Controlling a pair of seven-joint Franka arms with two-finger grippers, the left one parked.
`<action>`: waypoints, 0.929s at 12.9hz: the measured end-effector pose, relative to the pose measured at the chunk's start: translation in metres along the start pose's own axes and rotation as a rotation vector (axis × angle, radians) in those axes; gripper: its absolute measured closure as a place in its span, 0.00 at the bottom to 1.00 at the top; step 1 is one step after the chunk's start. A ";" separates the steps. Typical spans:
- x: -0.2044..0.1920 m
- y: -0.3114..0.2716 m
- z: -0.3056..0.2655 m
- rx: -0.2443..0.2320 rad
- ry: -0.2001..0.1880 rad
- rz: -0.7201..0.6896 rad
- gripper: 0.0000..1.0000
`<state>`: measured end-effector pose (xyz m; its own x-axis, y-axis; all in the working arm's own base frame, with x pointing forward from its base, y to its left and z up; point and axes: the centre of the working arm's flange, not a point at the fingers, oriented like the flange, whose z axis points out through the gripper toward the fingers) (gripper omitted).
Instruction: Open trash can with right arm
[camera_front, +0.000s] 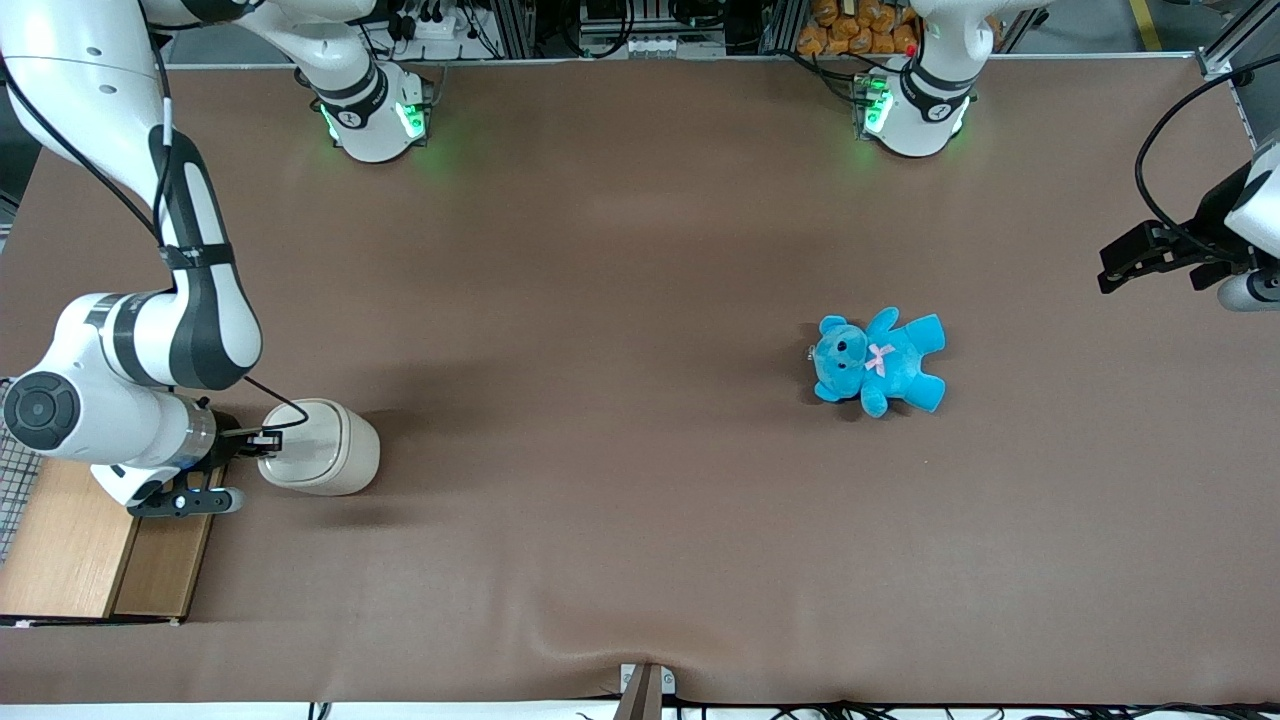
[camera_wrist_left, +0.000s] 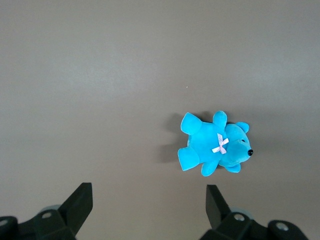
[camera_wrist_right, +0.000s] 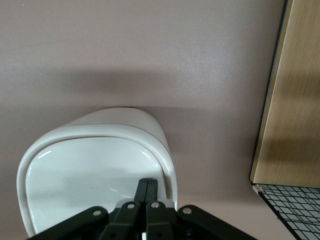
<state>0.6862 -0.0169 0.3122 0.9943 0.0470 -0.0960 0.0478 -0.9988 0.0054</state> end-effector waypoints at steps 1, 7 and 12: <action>0.000 0.000 0.000 0.003 0.000 0.002 0.99; 0.001 -0.003 -0.007 0.010 -0.013 0.000 0.99; 0.000 -0.019 -0.030 0.016 -0.070 -0.006 0.99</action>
<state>0.6885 0.0019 0.3419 0.9848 0.0527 -0.1658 0.0516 -0.9986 -0.0112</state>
